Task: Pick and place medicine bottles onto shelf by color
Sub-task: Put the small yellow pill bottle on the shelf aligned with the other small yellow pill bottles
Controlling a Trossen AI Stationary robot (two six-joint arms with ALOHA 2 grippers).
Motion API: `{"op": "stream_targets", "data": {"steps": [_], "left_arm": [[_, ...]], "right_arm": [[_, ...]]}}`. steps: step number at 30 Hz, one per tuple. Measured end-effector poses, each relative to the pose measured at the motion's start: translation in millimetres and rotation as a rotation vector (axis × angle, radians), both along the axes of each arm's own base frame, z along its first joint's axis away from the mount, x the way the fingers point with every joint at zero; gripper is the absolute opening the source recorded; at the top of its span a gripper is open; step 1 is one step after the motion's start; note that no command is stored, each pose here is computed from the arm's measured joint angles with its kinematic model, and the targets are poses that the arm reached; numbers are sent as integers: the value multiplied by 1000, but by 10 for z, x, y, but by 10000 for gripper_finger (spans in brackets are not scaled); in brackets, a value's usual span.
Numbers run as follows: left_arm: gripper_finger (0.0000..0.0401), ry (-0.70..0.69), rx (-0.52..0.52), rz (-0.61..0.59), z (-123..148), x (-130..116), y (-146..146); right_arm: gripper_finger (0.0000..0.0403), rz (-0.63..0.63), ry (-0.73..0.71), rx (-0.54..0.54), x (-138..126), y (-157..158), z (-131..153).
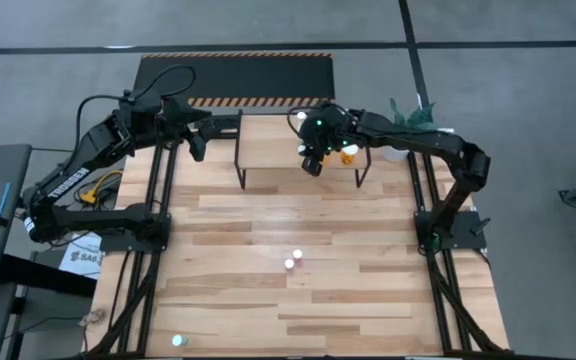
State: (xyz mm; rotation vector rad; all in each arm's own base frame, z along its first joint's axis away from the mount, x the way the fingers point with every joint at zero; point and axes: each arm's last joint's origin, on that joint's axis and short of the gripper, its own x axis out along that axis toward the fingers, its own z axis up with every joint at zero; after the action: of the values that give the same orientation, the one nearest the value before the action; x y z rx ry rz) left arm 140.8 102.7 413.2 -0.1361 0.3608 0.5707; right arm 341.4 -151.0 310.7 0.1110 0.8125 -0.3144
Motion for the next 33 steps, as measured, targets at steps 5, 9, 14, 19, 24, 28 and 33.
{"op": "stream_targets", "data": {"steps": [5, 9, 14, 19, 24, 28, 33], "left_arm": [[254, 0, 0, 0, 0, 0, 0], [254, 1, 2, 7, 0, -1, 2], [254, -1, -2, 13, 0, -2, 3], [254, -3, -4, 14, 0, -2, 3], [254, -4, -6, 15, 0, -1, 2], [254, -4, -6, 15, 0, -2, 3], [254, -6, -9, 16, 0, -2, 3]], "right_arm": [[132, 6, -20, -9, 5, 19, -32], [132, 8, -42, -19, 29, 21, -22], [132, 3, -25, -43, 27, 25, -27], [132, 5, -6, -58, 33, 59, -35], [133, 7, 7, -61, 24, 59, -40], [133, 3, 8, -64, 23, 57, -39], [133, 1, 9, -66, 22, 56, -40]]}}
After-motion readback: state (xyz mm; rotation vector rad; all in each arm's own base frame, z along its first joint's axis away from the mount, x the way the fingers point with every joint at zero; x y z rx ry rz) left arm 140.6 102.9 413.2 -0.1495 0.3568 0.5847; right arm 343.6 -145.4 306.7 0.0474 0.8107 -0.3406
